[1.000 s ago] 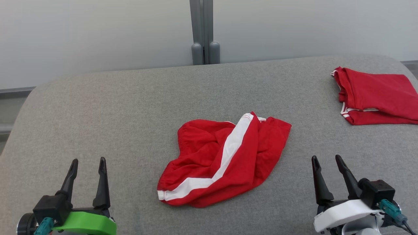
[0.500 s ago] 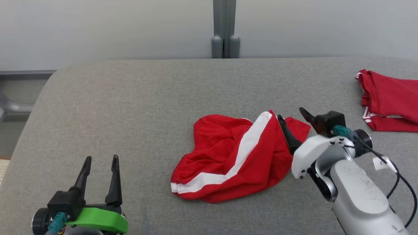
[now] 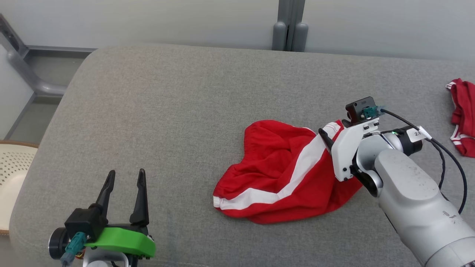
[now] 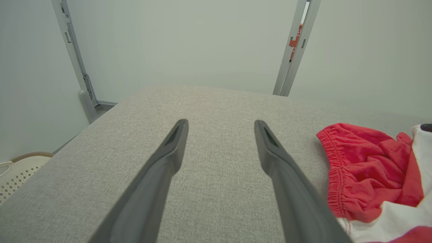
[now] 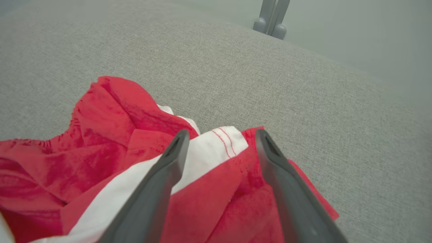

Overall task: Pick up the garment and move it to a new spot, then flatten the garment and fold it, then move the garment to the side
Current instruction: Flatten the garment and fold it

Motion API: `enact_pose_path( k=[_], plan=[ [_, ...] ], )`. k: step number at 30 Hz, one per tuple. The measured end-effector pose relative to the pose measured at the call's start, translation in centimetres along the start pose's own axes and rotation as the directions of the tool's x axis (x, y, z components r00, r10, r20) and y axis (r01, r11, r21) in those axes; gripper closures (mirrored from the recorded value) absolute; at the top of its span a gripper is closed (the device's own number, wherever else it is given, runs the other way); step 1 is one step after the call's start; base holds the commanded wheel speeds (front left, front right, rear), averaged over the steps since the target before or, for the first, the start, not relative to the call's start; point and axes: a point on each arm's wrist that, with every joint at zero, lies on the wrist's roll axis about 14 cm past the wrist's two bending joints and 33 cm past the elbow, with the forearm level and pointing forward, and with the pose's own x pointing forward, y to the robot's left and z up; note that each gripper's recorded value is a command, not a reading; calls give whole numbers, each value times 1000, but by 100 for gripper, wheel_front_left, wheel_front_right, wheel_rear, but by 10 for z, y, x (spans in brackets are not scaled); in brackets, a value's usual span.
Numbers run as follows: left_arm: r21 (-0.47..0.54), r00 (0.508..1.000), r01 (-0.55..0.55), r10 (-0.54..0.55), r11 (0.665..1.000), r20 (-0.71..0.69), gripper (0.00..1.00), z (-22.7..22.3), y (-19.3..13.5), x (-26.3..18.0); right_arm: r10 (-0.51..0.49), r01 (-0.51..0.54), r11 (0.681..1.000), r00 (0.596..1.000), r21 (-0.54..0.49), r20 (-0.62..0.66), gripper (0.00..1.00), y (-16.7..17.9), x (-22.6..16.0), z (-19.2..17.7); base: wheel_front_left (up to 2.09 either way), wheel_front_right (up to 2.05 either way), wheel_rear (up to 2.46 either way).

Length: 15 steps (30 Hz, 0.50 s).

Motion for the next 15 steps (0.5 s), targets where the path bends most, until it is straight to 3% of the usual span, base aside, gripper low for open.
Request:
enact_pose_path(
  k=[7,8,9,15],
  plan=[
    [-5,1000,-5,5,1000,-12,0,-4,-1,6,28,-26,999,987,19,-160,0,3,14,-29,0,0,0],
    [-5,1000,-6,5,1000,-11,0,-4,-1,7,40,-33,999,983,43,-179,54,7,14,-33,0,0,0],
    [-6,1000,-5,5,1000,-10,0,-3,-1,7,50,-39,997,981,60,-189,97,10,15,-35,0,0,0],
    [-12,1000,2,-2,1000,-12,0,-4,-4,8,57,-39,996,975,86,-216,100,8,13,-39,0,0,0]
  ],
)
